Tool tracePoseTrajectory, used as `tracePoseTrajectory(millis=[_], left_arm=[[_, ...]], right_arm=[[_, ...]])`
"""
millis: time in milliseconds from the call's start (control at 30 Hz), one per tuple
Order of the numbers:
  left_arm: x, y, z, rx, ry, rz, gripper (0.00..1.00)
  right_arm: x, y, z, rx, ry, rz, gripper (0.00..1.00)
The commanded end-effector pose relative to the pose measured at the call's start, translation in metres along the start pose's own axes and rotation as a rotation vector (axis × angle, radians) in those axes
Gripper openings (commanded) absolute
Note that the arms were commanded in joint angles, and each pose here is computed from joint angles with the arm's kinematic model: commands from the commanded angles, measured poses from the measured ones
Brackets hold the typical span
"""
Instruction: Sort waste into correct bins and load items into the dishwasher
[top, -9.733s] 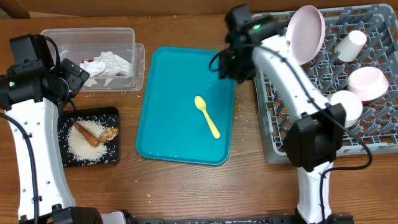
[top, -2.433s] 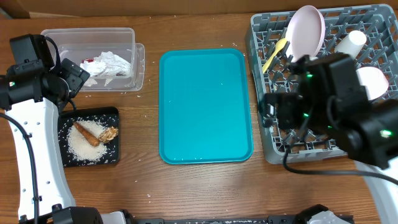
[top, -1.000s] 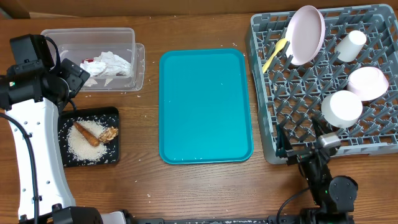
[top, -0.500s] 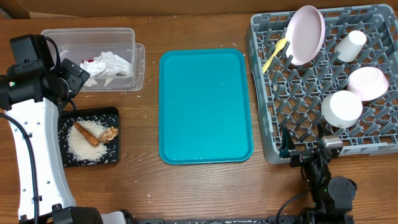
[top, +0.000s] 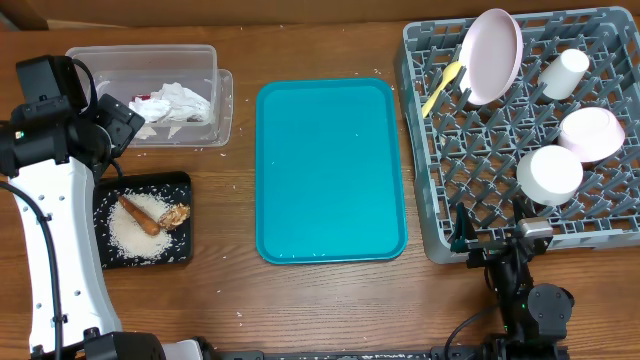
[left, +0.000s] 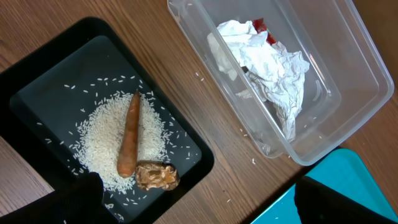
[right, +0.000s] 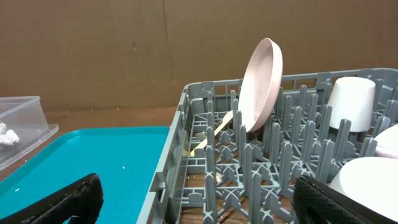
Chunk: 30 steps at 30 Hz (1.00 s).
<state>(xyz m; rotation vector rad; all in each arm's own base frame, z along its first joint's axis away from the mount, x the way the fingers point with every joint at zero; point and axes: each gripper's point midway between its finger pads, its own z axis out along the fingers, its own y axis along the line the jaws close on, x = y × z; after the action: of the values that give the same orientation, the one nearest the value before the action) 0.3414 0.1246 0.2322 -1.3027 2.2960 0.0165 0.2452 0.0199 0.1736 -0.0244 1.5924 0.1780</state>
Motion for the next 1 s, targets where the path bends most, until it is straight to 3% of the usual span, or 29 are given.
tracePoseTrajectory(millis=[0,733,967], left_arm=[[-0.002,0.001,0.001,-0.010,-0.008,-0.017,1.00],[-0.002,0.003,0.001,-0.022,-0.008,0.004,1.00],[0.023,0.016,-0.009,-0.050,0.087,0.069,1.00]], right_arm=[[0.001,-0.003,0.000,0.015,-0.009,-0.002,1.00],[0.001,-0.003,0.000,0.015,-0.009,-0.002,1.00],[0.001,-0.003,0.000,0.015,-0.009,-0.002,1.00]])
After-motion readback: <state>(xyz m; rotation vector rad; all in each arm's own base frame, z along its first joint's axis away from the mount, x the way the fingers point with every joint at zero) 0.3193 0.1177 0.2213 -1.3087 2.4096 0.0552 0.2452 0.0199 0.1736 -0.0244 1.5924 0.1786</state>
